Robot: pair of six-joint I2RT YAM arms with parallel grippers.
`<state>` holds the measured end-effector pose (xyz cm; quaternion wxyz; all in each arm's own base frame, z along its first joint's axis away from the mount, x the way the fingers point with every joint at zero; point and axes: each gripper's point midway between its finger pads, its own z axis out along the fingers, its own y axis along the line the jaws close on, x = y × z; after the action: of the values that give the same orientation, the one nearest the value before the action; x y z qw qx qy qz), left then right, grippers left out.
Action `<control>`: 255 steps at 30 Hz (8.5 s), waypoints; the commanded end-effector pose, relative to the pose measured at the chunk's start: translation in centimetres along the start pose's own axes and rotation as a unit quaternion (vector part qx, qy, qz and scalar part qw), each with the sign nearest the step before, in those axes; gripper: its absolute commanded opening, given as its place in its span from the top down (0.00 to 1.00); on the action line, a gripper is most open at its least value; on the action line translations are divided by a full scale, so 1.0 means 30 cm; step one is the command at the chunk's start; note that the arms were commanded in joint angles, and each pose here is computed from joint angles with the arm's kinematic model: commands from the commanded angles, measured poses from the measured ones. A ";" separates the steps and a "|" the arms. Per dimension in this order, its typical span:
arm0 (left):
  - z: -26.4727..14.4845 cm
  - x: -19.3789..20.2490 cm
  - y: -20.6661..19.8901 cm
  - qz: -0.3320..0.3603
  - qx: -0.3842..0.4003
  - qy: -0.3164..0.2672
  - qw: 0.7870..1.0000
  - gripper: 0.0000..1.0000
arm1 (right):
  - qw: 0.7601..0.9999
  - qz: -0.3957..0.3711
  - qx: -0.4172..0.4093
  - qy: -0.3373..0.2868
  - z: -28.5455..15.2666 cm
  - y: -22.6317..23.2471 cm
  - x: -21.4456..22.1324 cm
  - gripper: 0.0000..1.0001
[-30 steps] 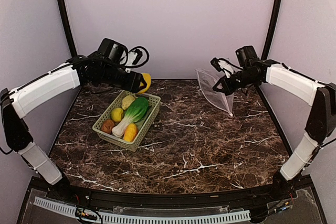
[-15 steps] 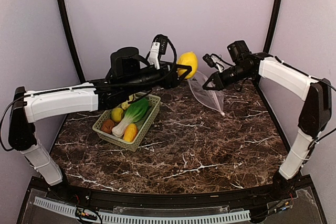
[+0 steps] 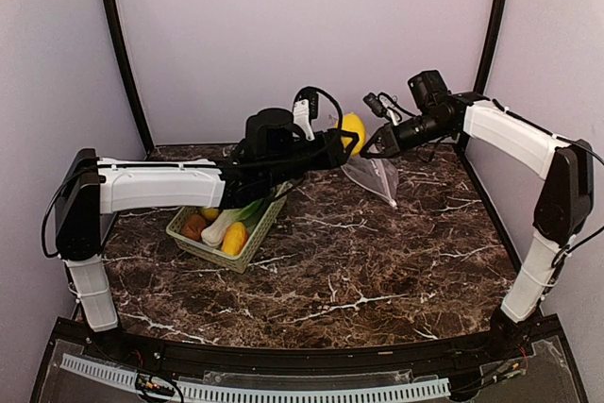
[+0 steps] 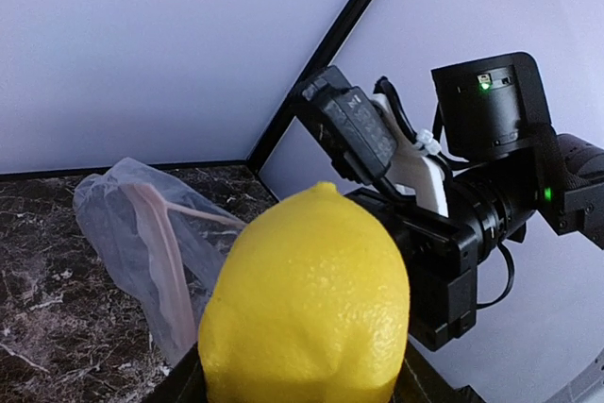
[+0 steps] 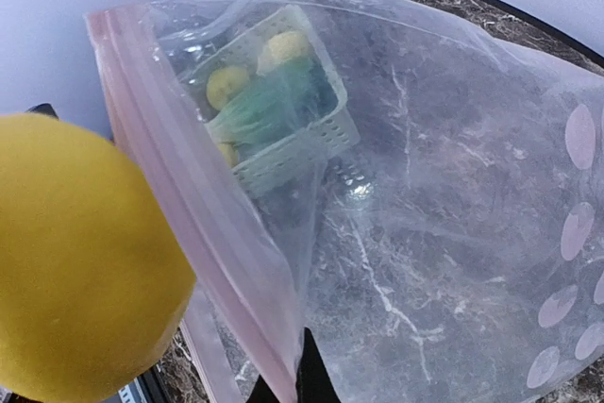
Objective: Place the food in the zip-top bag and seal the zipper
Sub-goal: Place the fake fruit in the zipper food storage bag, then adjust the zipper food storage bag at the center of the board, then pick up the fake fruit from the bin, then place the fake fruit in the zipper food storage bag, then adjust the zipper food storage bag at the center of the board.
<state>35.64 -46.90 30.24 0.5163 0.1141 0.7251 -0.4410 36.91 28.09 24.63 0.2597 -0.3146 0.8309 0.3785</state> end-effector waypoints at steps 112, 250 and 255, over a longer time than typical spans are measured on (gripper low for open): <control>-0.650 0.520 0.765 -0.006 -0.338 0.431 0.836 0.53 | 0.962 -0.080 0.256 -0.060 -0.496 -0.315 -0.100 1.00; -0.840 0.258 0.864 0.065 -0.400 0.431 0.806 0.30 | 0.976 -0.144 0.160 -0.016 -0.167 -0.075 -0.115 1.00; -0.888 0.290 0.904 0.071 -0.414 0.462 0.781 0.35 | 0.978 -0.142 0.150 -0.013 -0.152 -0.069 -0.113 1.00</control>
<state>33.27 -15.18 12.04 0.1941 0.1138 0.9742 0.0182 39.92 23.62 28.09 0.3579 -0.3720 0.8333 0.1976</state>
